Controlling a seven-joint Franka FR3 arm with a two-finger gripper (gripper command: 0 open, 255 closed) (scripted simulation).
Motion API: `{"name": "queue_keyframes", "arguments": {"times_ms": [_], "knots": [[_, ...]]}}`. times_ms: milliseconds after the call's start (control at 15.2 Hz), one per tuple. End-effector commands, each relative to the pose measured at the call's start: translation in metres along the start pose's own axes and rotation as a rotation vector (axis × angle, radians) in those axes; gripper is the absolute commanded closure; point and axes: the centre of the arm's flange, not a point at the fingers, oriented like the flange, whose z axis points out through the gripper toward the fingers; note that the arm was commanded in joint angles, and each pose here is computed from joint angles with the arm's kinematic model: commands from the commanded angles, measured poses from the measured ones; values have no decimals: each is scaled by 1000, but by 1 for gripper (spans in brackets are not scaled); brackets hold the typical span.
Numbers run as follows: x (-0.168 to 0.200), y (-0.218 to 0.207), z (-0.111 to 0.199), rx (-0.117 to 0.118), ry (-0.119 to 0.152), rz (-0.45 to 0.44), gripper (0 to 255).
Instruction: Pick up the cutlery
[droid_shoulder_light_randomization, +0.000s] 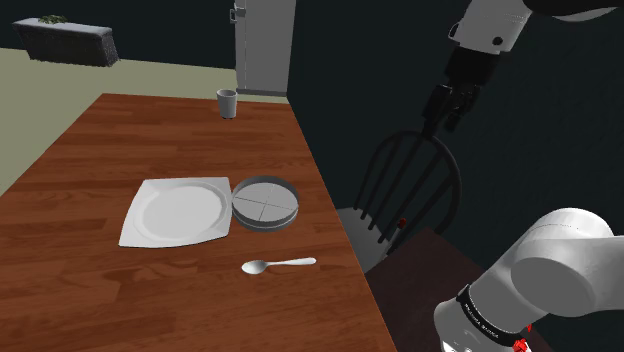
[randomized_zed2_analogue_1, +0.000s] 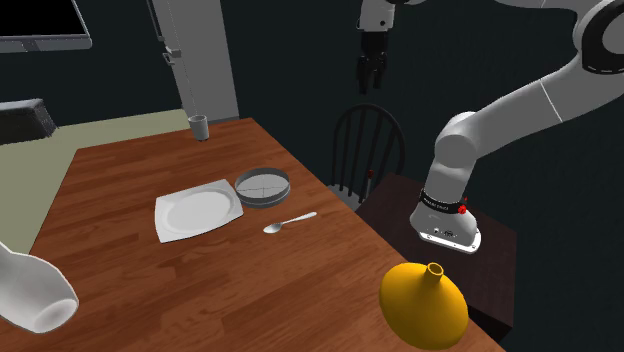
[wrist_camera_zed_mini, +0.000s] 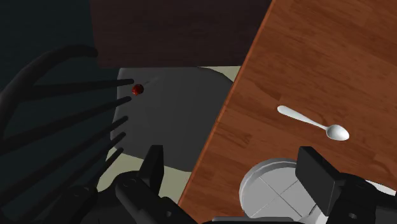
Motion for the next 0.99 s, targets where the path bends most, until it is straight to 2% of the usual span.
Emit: {"name": "queue_keyframes", "arguments": {"times_ms": [0,924], "knots": [[0,0,0,0,0,0,0],[86,-117,132,-97,-46,-382,0]]}}
